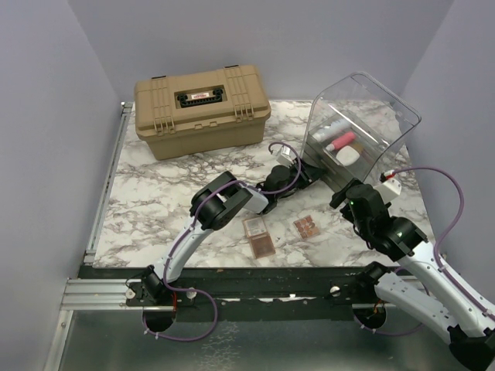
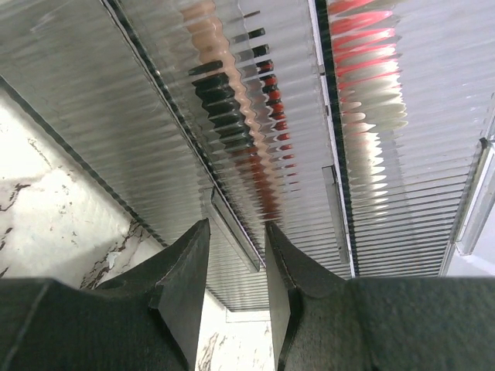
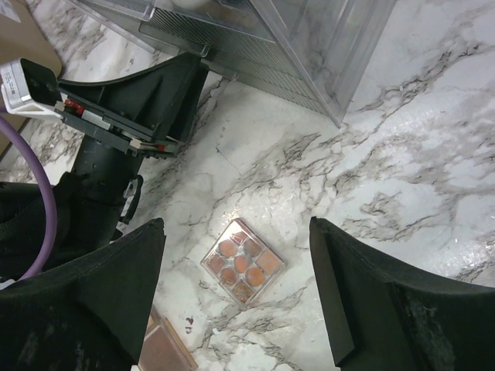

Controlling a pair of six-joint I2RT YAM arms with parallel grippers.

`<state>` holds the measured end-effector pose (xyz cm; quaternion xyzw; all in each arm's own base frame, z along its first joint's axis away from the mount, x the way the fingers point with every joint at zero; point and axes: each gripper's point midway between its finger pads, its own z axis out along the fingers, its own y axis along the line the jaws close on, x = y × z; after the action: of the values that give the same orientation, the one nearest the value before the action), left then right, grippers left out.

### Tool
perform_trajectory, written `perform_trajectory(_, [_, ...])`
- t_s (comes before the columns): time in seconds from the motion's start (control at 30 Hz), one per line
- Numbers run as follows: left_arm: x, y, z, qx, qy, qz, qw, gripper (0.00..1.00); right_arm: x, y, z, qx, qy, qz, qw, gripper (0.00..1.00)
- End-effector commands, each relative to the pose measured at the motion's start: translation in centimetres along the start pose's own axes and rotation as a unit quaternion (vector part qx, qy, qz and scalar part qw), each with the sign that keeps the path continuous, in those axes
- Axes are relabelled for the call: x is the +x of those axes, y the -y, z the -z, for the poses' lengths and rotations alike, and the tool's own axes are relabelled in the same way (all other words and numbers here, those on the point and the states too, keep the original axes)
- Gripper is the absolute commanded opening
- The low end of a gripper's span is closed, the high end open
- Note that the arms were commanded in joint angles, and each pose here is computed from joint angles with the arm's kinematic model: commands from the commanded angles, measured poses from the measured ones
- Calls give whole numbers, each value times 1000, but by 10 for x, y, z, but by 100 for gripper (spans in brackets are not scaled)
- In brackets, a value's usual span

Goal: Organize the makeup
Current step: Open the drawer in the storage box.

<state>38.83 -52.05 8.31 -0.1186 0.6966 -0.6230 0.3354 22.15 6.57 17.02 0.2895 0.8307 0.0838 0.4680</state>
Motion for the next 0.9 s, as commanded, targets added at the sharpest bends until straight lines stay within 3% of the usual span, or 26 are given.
perform_trajectory(0.0, [3, -4, 0, 2, 1, 4, 1000, 36, -6, 3, 4, 9, 7, -6, 1000, 81])
perform_trajectory(0.43, [6, -13, -7, -10, -3, 4, 1000, 27, -6, 3, 6, 6, 6, -8, 1000, 81])
perform_trajectory(0.87, [6, -16, -5, -19, -4, -2, 1000, 6, -6, 5, 6, 6, 7, -9, 1000, 81])
